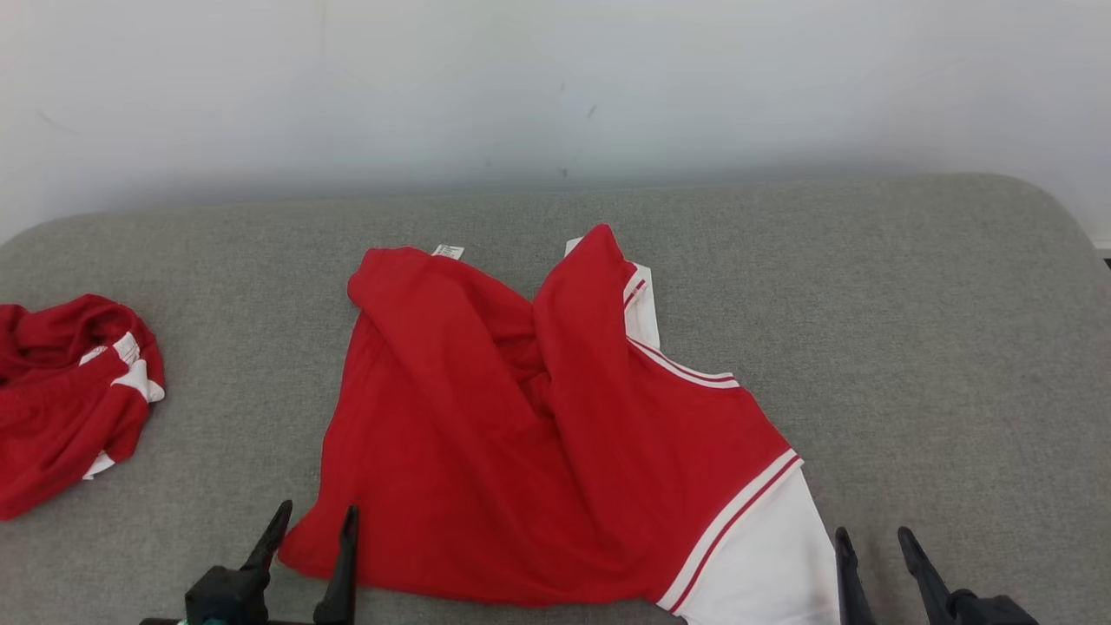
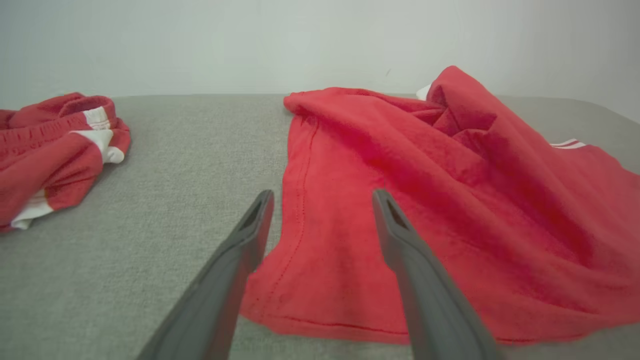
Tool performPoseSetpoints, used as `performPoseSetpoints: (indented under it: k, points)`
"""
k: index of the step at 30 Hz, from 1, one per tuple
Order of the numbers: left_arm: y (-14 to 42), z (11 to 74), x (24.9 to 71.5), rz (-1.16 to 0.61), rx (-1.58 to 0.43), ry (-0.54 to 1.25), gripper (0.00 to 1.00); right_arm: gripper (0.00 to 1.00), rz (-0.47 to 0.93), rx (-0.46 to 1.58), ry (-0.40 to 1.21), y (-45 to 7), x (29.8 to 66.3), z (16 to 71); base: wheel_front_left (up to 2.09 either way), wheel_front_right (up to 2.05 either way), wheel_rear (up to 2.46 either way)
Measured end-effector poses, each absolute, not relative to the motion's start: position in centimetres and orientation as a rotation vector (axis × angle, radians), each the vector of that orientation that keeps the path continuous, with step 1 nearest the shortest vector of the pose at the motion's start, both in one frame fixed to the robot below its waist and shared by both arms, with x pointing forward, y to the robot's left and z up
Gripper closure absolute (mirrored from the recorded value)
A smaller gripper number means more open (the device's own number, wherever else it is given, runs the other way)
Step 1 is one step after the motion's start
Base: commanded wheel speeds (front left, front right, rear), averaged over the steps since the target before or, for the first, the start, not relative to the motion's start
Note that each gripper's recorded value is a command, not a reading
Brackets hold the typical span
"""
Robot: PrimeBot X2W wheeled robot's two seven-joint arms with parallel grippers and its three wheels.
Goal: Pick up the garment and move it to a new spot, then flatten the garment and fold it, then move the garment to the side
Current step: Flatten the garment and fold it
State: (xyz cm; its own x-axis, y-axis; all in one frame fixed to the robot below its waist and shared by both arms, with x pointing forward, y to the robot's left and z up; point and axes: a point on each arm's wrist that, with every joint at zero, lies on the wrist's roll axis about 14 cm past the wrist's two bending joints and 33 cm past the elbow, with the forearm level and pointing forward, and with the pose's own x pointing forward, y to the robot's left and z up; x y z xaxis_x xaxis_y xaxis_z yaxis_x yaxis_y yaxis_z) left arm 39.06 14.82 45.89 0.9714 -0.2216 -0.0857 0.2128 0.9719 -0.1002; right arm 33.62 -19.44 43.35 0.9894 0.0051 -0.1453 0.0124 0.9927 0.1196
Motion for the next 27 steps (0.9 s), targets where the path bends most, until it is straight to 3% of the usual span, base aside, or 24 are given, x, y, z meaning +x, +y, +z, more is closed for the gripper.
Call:
performPoseSetpoints:
  k: [9,24,25,26,27]
  points:
    - [17.8,42.2,38.3,-0.135,-0.079,0.208,0.00,0.00,0.000,0.112,0.241,-19.2,32.9,40.6,0.00,0.00,0.00]
    - [17.9,38.3,38.5,-0.118,-0.107,0.338,0.00,0.00,0.033,0.126,0.374,-17.7,31.6,36.9,0.00,0.00,0.00]
    - [17.9,38.1,38.5,-0.114,-0.111,0.344,0.00,0.07,0.034,0.128,0.386,-17.7,31.4,36.6,0.00,0.00,0.00]
    - [17.8,37.8,38.5,-0.115,-0.119,0.356,0.52,0.65,0.038,0.128,0.395,-17.6,31.3,36.3,0.00,0.00,0.00]
    - [17.7,37.6,38.3,-0.117,-0.120,0.367,0.79,0.98,0.040,0.129,0.398,-17.5,31.3,36.2,0.00,0.00,0.00]
